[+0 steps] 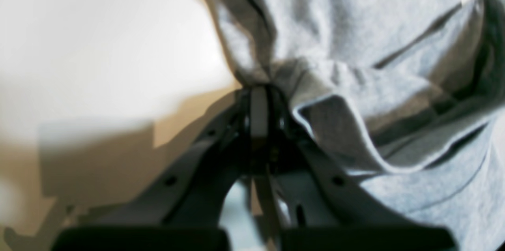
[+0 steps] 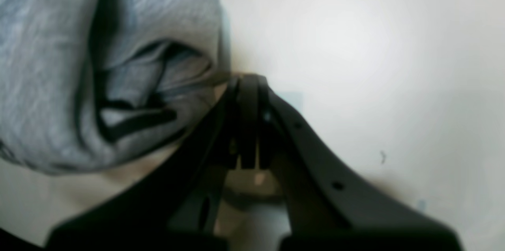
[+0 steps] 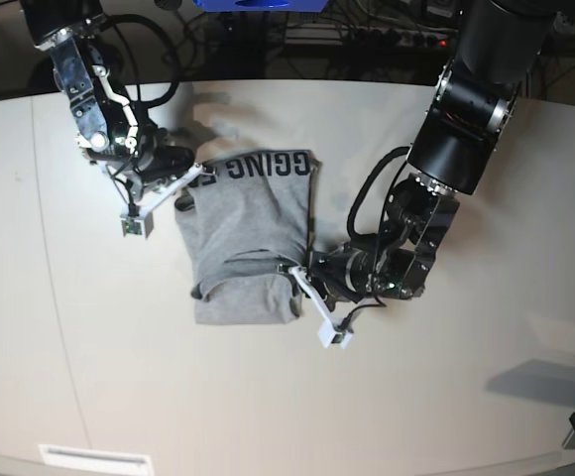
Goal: Fold the T-shirt properly
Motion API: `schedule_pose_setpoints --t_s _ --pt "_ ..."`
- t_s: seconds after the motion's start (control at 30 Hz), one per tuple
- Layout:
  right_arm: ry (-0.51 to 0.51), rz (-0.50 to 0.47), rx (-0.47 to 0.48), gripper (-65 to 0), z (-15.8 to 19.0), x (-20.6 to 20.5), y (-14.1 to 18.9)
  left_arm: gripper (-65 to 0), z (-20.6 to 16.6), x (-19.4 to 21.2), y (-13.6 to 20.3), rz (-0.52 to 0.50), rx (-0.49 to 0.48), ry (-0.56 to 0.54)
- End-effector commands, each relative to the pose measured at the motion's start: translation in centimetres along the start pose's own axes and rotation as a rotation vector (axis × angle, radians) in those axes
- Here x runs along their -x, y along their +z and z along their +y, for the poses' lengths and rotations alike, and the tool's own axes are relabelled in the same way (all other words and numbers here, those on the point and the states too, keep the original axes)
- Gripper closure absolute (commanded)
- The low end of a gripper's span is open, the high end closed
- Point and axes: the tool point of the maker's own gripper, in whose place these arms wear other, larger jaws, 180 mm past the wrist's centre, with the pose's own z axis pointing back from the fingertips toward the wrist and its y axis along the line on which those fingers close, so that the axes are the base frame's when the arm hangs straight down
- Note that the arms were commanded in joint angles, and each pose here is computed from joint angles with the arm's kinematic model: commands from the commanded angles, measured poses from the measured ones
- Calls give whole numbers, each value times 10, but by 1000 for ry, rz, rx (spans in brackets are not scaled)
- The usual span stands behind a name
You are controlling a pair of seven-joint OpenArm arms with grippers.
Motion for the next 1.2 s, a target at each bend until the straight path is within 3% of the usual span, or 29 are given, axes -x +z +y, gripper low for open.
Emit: schedule_pose_setpoints --t_s 0.0,0.37,0.6,0.73,0.9,1.17 --pt "-4 18 -7 -3 1 4 4 0 4 -6 1 2 -25 -21" --pt "-30 44 -50 -3 18 23 10 0 -13 -31 -4 -26 -6 -23" --pt "-43 14 21 -3 -7 11 11 0 22 -34 26 -86 -61 -54" --pt "-130 -23 68 -3 -15 -5 13 0 46 -50 67 -211 -107 -2" --pt "-135 -115 6 -3 4 -32 33 0 42 -57 103 -322 -93 -5" --pt "-137 -219 0 -3 5 -48 40 0 39 -20 97 -276 -77 15"
